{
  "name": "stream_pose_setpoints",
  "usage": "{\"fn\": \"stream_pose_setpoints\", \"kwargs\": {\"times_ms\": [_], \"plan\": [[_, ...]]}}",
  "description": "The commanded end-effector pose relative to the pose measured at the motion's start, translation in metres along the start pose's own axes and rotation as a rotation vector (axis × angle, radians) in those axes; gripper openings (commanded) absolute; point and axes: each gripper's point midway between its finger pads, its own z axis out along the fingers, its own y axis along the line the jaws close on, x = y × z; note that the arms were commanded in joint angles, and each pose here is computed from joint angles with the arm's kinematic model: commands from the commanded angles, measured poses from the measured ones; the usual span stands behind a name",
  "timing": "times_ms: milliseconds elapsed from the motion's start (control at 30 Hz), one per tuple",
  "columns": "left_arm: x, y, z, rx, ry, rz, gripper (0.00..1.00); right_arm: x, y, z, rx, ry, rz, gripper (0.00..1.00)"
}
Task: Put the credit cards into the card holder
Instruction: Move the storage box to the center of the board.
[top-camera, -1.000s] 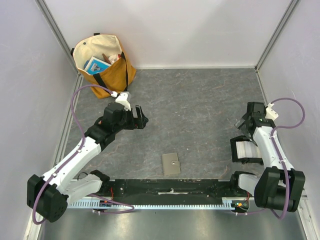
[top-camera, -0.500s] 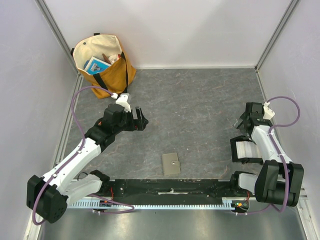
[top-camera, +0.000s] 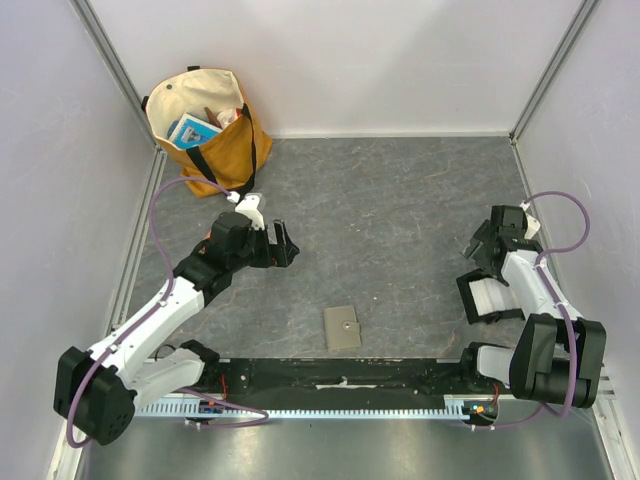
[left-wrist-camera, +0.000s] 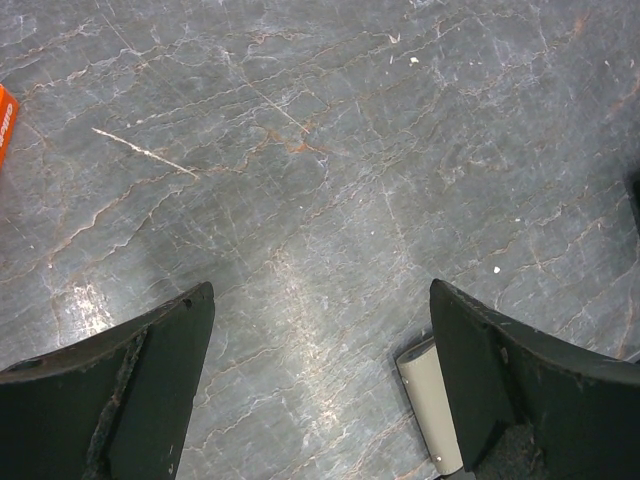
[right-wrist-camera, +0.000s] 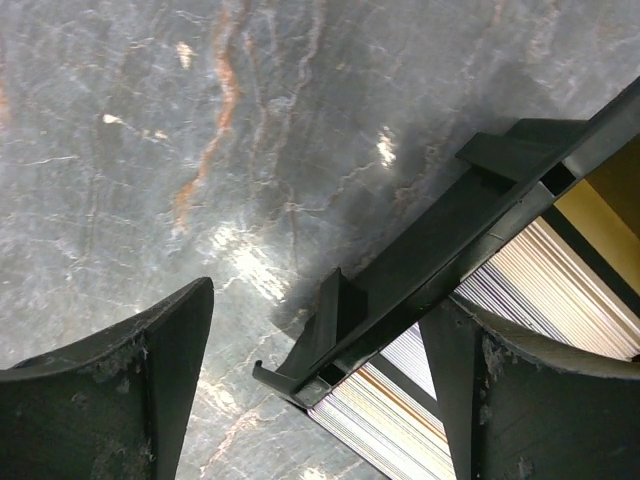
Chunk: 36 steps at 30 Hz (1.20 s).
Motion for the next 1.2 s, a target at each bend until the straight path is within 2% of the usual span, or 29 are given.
{"fn": "stream_pose_setpoints", "kwargs": {"times_ms": [0, 333, 867, 1033, 1167], "plan": [[-0.006, -0.008, 0.002, 0.033, -0.025, -0.012, 0.94, -0.009, 0.033, 0.0, -0.163, -0.018, -0.029, 0.88], [0.004, -0.005, 0.008, 0.03, -0.001, -0.023, 0.94, 0.012, 0.087, -0.006, -0.305, 0.007, -0.01, 0.86], [0.018, -0.001, 0.009, 0.028, 0.028, -0.054, 0.93, 0.064, 0.218, -0.036, -0.503, 0.064, -0.017, 0.85], [0.024, 0.001, 0.009, 0.022, 0.044, -0.061, 0.93, 0.057, 0.254, -0.06, -0.559, 0.027, -0.11, 0.85], [0.027, 0.003, 0.009, 0.016, 0.049, -0.057, 0.93, 0.033, 0.242, -0.076, -0.513, -0.075, -0.234, 0.89]]}}
